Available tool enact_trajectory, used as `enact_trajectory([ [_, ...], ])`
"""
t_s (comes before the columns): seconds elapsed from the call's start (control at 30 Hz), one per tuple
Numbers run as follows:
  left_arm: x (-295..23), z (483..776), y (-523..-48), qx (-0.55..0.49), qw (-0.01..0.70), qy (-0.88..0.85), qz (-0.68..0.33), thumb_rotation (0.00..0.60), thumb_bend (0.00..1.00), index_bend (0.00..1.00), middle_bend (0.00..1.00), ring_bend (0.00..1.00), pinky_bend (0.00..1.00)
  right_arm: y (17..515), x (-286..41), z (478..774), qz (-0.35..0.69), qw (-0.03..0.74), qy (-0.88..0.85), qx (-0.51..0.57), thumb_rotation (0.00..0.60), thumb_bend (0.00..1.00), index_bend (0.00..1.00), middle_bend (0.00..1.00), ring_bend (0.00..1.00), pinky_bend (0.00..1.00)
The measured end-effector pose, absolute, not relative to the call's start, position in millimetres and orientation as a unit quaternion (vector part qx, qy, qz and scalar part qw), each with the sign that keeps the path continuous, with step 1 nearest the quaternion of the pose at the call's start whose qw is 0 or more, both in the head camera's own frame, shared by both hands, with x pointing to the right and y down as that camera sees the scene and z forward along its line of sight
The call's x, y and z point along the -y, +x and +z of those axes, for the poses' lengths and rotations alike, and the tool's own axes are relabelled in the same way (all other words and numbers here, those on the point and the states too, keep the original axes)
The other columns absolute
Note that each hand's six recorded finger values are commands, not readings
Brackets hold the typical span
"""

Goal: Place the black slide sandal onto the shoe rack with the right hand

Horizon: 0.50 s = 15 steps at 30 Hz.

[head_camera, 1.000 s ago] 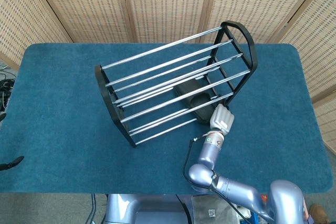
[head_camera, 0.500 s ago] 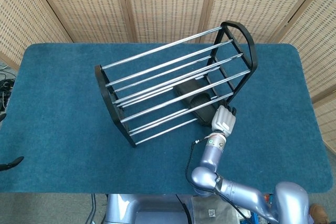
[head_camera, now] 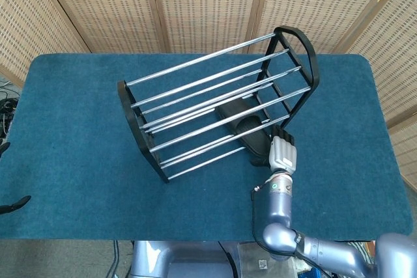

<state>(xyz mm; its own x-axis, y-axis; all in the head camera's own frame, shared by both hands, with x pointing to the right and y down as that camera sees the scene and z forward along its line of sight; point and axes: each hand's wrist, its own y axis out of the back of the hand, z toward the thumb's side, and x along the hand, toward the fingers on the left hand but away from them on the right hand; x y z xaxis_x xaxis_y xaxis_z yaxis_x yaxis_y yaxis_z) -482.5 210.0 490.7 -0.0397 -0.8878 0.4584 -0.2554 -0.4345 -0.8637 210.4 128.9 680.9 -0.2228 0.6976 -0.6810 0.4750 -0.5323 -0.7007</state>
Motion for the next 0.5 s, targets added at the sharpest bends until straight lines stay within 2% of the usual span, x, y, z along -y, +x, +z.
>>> enact_trajectory([
  [0.5,-211,499,-472,-0.433,0.289,-0.631,-0.575,0.600,0.14,0.00,0.00,0.00,0.00,261,-147,655,0.591,0.055,-0.720,0.361,0.600,0.00,0.04,0.08,0.00,0.00],
])
